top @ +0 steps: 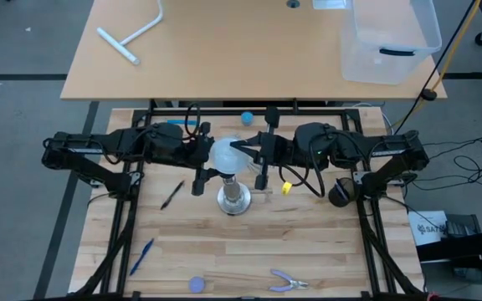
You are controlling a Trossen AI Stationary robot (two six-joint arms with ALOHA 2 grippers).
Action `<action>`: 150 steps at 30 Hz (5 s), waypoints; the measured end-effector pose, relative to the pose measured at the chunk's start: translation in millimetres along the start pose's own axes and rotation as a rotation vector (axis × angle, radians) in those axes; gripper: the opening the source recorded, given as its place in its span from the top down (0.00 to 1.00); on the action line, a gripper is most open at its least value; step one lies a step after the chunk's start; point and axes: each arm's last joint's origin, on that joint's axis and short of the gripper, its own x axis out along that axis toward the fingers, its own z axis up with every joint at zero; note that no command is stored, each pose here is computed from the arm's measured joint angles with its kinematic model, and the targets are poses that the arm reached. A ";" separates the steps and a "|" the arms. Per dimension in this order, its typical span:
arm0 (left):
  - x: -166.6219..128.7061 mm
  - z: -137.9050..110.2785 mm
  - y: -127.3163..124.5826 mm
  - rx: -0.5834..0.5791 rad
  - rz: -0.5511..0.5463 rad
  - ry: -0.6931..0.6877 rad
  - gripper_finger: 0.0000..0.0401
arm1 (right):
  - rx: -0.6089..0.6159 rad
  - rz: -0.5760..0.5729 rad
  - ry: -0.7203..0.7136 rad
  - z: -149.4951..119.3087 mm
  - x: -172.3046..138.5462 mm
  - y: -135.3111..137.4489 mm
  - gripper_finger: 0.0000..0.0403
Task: Screw lightbulb
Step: Insert the lightbulb into the lamp
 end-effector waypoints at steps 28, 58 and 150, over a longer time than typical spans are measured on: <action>6.0 -4.1 -1.3 0.028 -0.015 -0.031 0.55 | 0.004 -0.006 -0.008 -2.2 8.1 4.1 1.00; -60.0 4.3 -14.4 0.053 0.037 -0.077 0.27 | -0.001 -0.034 0.011 -1.1 6.8 2.1 1.00; -52.5 13.0 -2.4 0.072 0.142 -0.161 1.00 | 0.069 -0.044 -0.044 0.0 16.5 4.1 1.00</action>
